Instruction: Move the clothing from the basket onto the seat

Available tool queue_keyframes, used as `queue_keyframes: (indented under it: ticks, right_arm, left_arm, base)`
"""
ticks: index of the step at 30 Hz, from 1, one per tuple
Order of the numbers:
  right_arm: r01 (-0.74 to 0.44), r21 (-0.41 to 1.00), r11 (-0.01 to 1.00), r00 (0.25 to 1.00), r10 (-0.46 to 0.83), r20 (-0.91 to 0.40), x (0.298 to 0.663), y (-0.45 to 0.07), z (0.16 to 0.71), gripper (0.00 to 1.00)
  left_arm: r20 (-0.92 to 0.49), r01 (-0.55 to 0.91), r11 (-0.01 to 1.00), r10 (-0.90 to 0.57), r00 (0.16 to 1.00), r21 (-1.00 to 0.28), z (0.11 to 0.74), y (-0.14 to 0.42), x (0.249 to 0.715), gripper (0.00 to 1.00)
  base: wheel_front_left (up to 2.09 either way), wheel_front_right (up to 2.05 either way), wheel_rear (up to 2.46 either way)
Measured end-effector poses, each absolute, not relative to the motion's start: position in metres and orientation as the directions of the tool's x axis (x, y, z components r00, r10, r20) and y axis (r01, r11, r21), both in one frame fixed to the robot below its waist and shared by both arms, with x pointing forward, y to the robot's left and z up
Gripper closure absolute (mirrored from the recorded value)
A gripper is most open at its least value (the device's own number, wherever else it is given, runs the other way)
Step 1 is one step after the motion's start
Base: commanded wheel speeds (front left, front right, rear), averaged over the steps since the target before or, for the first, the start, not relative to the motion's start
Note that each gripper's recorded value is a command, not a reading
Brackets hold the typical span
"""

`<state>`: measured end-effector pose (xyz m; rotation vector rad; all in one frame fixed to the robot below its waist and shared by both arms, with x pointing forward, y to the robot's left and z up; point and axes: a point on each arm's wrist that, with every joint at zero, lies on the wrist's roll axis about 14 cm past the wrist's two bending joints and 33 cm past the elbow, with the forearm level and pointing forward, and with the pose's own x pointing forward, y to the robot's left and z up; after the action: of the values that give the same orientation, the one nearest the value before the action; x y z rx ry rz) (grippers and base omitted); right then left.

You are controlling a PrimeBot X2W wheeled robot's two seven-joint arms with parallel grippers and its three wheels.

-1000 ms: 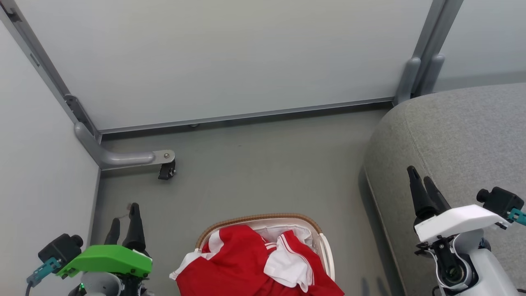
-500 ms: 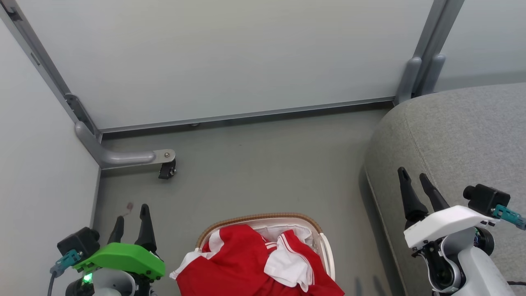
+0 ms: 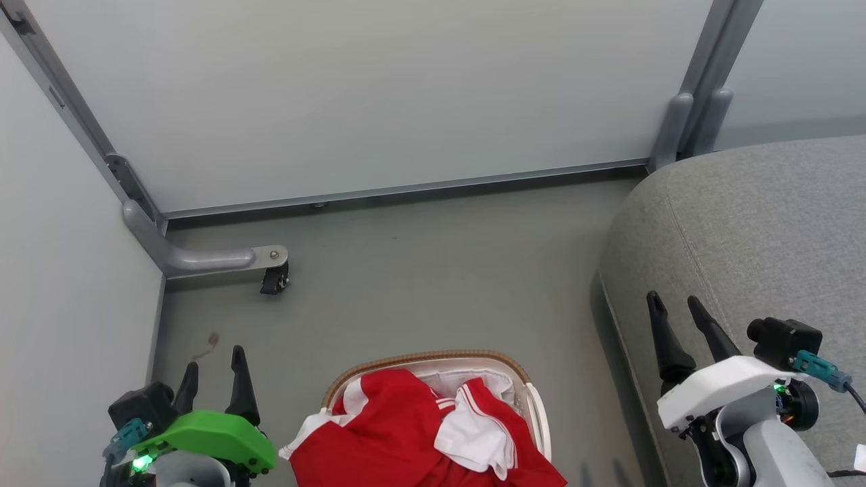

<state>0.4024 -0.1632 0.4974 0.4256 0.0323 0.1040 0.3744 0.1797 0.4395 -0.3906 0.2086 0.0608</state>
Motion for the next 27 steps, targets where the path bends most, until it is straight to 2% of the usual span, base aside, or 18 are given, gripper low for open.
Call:
queue_keyframes:
  ticks: [20, 27]
  right_arm:
    - [-0.135, 0.255, 0.958, 0.99, 0.14, -0.001, 0.397, -0.154, 0.493, 0.0]
    - [-0.137, 0.205, 0.969, 0.99, 0.143, -0.014, 0.393, -0.154, 0.487, 0.0]
  left_arm:
    - [-0.159, -0.018, 0.974, -0.018, 0.987, -0.224, 0.446, 0.169, 0.374, 0.0]
    - [-0.145, 0.002, 0.975, -0.035, 0.989, -0.224, 0.446, 0.165, 0.371, 0.0]
  base:
    - [0.0, 0.0, 0.0]
    - [0.0, 0.0, 0.0]
